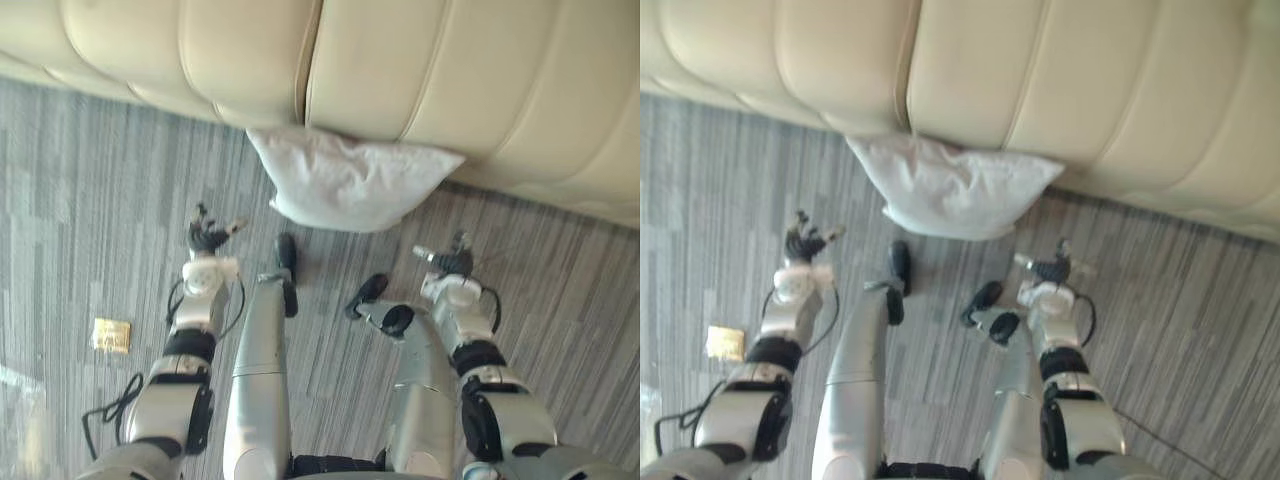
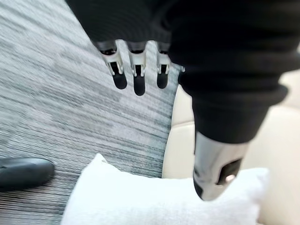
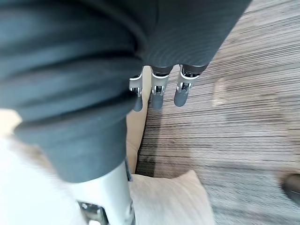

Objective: Pick up cushions and gather them together orderly.

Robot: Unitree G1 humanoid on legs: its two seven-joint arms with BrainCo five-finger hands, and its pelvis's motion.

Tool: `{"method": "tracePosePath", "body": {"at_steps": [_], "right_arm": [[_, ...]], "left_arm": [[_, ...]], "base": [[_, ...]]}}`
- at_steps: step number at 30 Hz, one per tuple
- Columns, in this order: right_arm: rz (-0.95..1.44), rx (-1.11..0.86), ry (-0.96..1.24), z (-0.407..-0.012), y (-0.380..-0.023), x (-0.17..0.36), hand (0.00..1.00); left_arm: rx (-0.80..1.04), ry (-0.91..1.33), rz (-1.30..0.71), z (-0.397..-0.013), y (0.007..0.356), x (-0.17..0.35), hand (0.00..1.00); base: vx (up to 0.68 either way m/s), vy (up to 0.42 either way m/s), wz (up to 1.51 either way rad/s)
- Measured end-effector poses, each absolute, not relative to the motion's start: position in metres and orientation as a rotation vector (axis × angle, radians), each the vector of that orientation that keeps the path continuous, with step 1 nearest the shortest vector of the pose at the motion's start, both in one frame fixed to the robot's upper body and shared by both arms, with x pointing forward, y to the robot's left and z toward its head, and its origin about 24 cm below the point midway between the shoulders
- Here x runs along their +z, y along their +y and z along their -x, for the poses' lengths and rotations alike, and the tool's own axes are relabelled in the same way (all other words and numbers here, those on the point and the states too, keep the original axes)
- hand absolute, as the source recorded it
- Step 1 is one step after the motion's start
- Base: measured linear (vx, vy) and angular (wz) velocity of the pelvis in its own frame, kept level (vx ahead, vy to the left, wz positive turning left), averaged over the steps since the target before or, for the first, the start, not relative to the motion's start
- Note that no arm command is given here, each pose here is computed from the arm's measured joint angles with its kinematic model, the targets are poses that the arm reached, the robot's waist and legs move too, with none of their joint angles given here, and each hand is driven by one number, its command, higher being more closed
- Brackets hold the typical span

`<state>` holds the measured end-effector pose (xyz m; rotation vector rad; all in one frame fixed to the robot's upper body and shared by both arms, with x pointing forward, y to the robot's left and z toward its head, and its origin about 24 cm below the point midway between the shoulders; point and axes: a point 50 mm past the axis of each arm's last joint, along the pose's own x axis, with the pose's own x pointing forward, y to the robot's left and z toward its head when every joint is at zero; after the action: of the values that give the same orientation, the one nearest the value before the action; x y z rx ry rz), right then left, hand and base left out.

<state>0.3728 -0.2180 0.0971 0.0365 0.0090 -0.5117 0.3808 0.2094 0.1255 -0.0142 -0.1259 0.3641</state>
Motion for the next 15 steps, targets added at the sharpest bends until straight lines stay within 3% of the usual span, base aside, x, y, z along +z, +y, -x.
{"method": "tracePosePath", "body": {"at_steps": [6, 12, 13, 15], "right_arm": [[-0.066, -0.545, -0.156, -0.388, -0.222, 0.156, 0.0], [-0.098, -0.458, -0.276, -0.402, -0.192, 0.205, 0.0], [-0.1, -0.427, -0.291, -0.404, -0.181, 0.212, 1.0], [-0.121, -0.393, -0.301, -0.406, -0.164, 0.218, 1.0]], "left_arm": [[0.303, -0.272, 0.008, -0.397, 0.184, 0.18, 0.0], [0.256, -0.396, 0.024, -0.402, 0.159, 0.224, 0.0], [0.244, -0.41, 0.044, -0.402, 0.15, 0.23, 1.0], [0.244, -0.418, 0.056, -0.403, 0.145, 0.234, 1.0]], "base": [[-0.01, 0.001, -0.01], [-0.07, 0.018, -0.05], [-0.07, 0.017, -0.03], [-0.07, 0.014, -0.03]]}}
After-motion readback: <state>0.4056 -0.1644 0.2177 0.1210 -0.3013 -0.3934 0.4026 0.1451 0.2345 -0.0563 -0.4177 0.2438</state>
